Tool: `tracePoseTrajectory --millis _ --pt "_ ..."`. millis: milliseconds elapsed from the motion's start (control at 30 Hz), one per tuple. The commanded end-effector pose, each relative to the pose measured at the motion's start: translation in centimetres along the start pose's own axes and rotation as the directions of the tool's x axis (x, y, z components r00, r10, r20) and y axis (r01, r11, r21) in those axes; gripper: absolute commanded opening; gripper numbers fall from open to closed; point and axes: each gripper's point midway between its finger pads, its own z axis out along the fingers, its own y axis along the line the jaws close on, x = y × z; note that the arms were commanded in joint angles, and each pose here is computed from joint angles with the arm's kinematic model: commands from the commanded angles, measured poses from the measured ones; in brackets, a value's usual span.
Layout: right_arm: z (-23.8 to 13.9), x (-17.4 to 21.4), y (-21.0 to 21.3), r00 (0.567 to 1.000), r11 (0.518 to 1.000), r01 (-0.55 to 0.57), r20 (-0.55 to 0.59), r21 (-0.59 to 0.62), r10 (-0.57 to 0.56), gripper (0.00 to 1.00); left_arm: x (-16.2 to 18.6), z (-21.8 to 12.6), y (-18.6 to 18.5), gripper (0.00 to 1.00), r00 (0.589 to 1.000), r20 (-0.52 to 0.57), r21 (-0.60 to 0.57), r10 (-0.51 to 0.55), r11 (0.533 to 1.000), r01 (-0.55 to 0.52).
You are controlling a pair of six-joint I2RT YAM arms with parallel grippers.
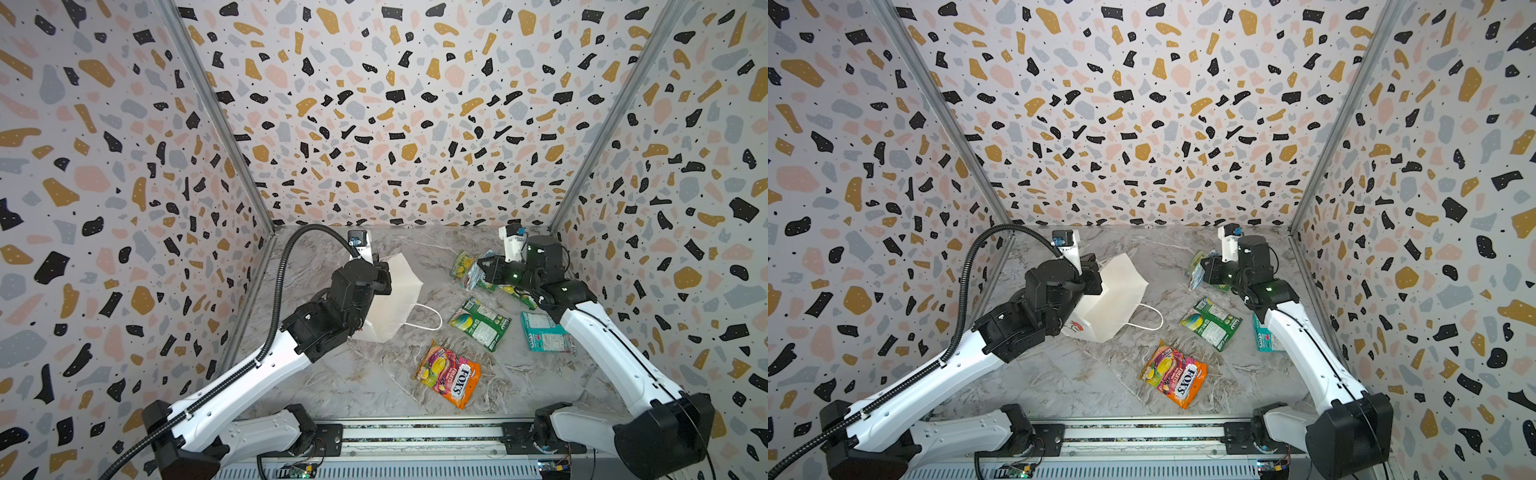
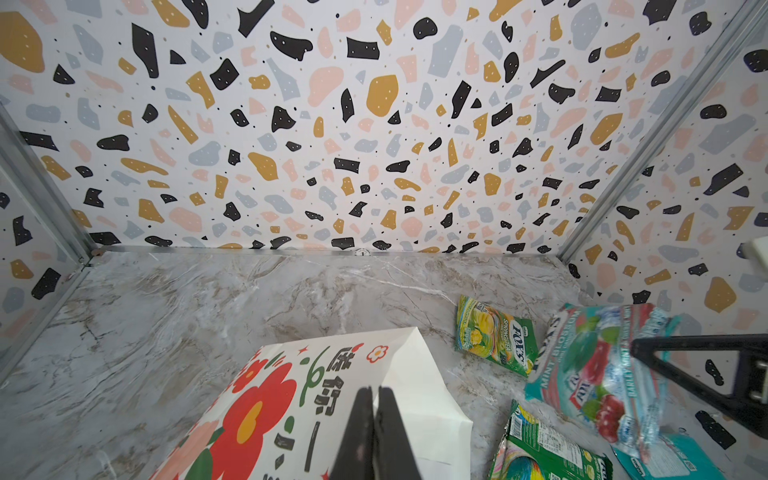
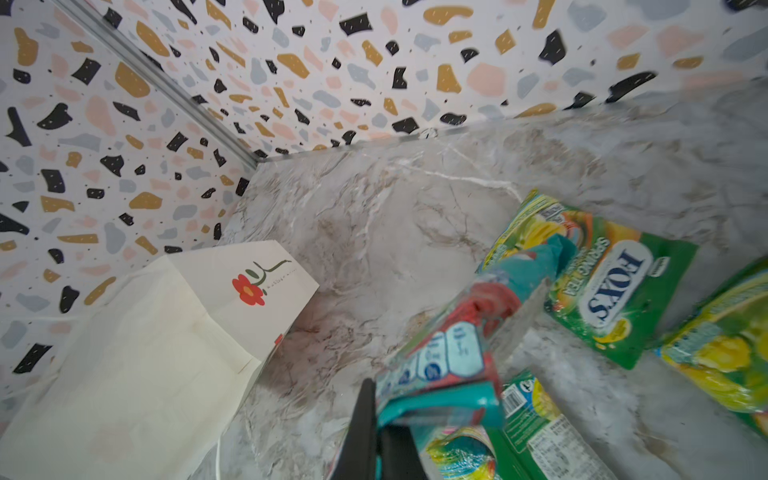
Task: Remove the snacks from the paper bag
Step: 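Carry the mint packet away from the bag and lower it onto the table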
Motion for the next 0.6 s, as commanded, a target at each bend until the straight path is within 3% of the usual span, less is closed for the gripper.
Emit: tracePoseTrajectory --millis 0,300,567 --pt "0.9 -1.9 2.7 0.998 0.985 0.037 0.059 -0.17 -0.027 0.0 -3.3 -1.4 0.6 0.0 0.996 0.09 -0.008 -0.023 1.0 0.024" --pt "7.1 0.2 2.9 0.997 0.932 -0.05 -0.078 -0.358 0.024 0.0 -4.2 -2.8 2.0 0.0 0.992 0.126 -0.037 -0.029 0.999 0.034" --pt "11.6 2.3 5.5 0.98 0.832 -0.111 -0.199 -0.543 0.001 0.0 -4.1 -3.1 2.3 0.0 0.991 0.128 -0.037 -0.034 0.999 0.039"
